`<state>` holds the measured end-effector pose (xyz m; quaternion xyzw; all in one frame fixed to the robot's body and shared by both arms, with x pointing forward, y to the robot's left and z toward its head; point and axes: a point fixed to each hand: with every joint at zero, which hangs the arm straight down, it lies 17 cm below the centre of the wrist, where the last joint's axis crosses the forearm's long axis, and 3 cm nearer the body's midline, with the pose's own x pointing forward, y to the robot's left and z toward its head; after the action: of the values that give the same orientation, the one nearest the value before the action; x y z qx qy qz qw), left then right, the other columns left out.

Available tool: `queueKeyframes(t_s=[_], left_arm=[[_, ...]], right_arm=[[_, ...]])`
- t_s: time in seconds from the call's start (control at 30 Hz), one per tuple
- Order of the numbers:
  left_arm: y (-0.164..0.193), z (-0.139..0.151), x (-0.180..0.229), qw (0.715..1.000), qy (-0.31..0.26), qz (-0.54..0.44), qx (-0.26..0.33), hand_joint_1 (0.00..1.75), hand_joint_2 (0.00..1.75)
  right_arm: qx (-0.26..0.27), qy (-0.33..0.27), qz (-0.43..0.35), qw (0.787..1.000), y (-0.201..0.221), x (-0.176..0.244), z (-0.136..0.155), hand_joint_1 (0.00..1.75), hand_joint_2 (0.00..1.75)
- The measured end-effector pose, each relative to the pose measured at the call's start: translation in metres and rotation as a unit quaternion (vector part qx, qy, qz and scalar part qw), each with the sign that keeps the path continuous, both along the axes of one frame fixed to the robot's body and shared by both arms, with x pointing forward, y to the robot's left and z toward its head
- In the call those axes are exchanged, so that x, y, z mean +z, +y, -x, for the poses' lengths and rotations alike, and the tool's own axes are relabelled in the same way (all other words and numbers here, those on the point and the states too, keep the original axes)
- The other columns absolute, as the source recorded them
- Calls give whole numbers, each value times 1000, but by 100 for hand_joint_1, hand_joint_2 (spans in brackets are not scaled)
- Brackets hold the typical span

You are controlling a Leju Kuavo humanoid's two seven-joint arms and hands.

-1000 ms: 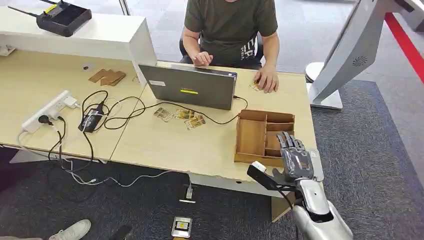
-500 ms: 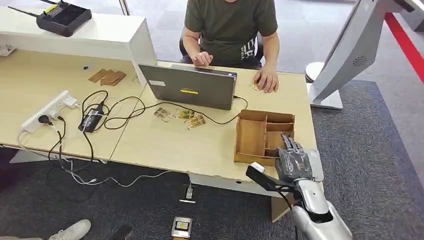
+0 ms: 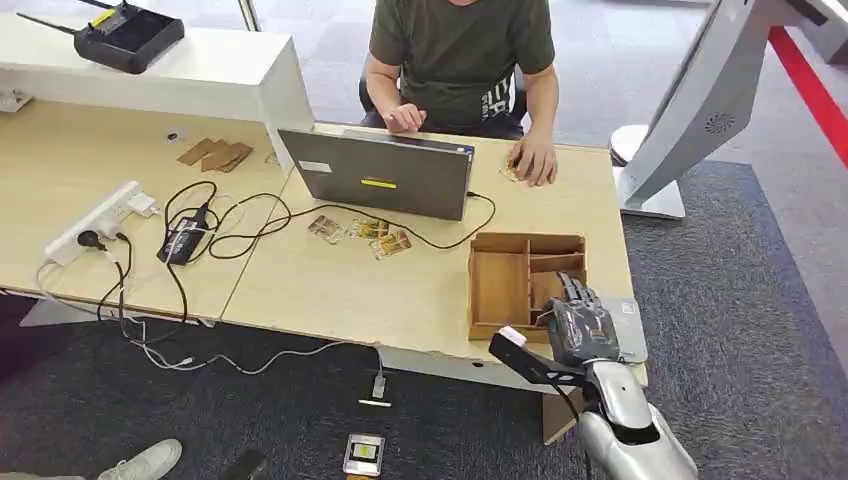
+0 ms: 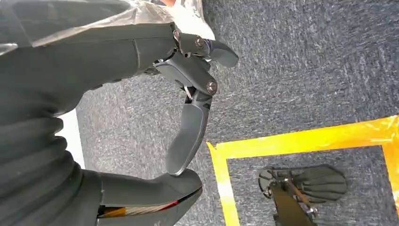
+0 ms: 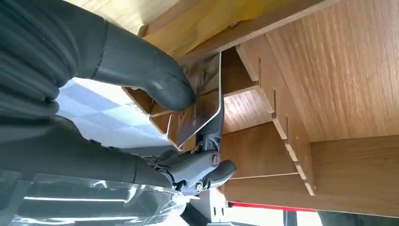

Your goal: Pass the card to the sensor for recognition and then transmit it.

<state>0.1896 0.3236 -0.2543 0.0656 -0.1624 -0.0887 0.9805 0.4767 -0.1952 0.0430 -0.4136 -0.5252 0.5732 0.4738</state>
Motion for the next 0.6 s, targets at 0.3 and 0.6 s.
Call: queueKeyframes(t_s=[0.3, 0.6], left_arm=[[1, 2, -1, 1000, 2, 0, 3, 0, 175], [2, 4, -1, 1000, 5, 0, 7, 0, 175]], right_arm=[[-13, -39, -6, 999, -12, 30, -9, 175, 175], [-22, -92, -21, 995, -22, 75, -16, 175, 175]])
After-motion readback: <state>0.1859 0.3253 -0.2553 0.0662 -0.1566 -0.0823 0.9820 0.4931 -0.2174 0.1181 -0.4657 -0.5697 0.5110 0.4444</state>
